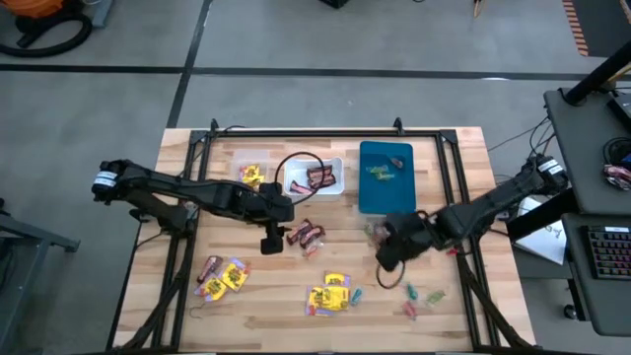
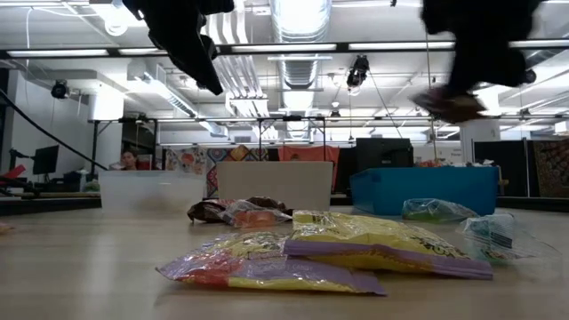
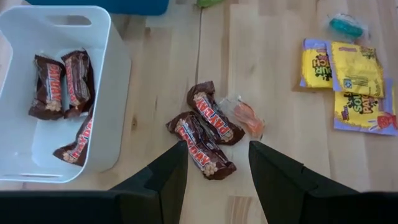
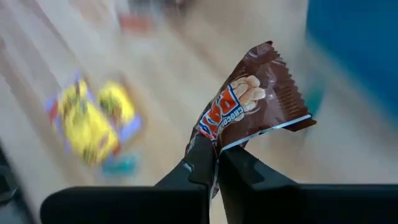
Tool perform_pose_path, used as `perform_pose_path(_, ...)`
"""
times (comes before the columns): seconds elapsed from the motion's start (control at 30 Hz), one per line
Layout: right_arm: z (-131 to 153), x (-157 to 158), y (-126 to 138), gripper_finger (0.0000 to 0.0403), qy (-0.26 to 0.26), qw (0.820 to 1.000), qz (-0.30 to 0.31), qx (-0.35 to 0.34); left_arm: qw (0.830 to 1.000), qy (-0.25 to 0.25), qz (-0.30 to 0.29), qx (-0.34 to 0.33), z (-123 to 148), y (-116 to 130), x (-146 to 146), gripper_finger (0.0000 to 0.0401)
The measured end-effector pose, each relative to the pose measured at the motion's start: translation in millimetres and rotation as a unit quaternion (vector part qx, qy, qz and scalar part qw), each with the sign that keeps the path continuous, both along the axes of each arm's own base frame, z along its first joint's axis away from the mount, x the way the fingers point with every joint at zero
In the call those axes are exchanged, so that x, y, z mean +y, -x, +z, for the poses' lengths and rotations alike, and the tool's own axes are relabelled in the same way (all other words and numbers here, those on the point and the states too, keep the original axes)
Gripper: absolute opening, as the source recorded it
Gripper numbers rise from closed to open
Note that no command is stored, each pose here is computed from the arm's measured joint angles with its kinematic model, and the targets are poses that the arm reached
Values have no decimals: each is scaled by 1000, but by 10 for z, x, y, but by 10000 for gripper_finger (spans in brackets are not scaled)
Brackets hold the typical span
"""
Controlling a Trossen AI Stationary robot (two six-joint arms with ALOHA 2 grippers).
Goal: Sort candy
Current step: Put the brown chocolate into the white bin
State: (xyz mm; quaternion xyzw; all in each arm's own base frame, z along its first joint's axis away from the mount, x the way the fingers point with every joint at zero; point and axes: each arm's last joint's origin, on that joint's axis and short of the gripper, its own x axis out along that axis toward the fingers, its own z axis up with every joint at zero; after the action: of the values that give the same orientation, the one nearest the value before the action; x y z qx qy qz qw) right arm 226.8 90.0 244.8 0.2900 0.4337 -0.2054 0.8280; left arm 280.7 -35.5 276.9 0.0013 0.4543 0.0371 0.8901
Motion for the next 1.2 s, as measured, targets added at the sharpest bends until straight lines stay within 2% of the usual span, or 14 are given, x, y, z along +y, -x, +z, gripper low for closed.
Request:
perform_pose_path(0.1, 78, -184, -152, 12, 83, 995, 25, -48, 1000, 6, 10, 13, -30, 6, -5, 155)
perform_pose_path(0.2, 143, -375, -303, 12, 159, 982, 38, -99, 999, 17, 29, 34, -56, 42, -14, 155)
perform_pose_path(0.37, 216, -718, -463, 12, 285, 946, 29, -149, 995, 37, 62, 71, -94, 120, -66, 155)
perform_pose_path(0.47, 225, -914, -514, 12, 335, 924, 7, -185, 991, 48, 82, 90, -112, 167, -115, 155)
perform_pose_path(0.6, 181, -1107, -549, 12, 363, 904, -20, -225, 987, 60, 100, 110, -129, 229, -214, 155)
perform_pose_path(0.7, 100, -1193, -597, 12, 378, 899, -25, -220, 985, 67, 104, 119, -136, 271, -314, 155)
perform_pose_path(0.93, -185, -1260, -822, 12, 377, 902, -18, -211, 981, 86, 114, 131, -145, 373, -553, 155)
perform_pose_path(1.1, -336, -1284, -932, 17, 373, 906, -19, -201, 970, 100, 156, 158, -165, 479, -656, 155)
perform_pose_path(1.2, -380, -1292, -989, 34, 373, 907, -18, -193, 964, 102, 174, 170, -173, 537, -708, 155)
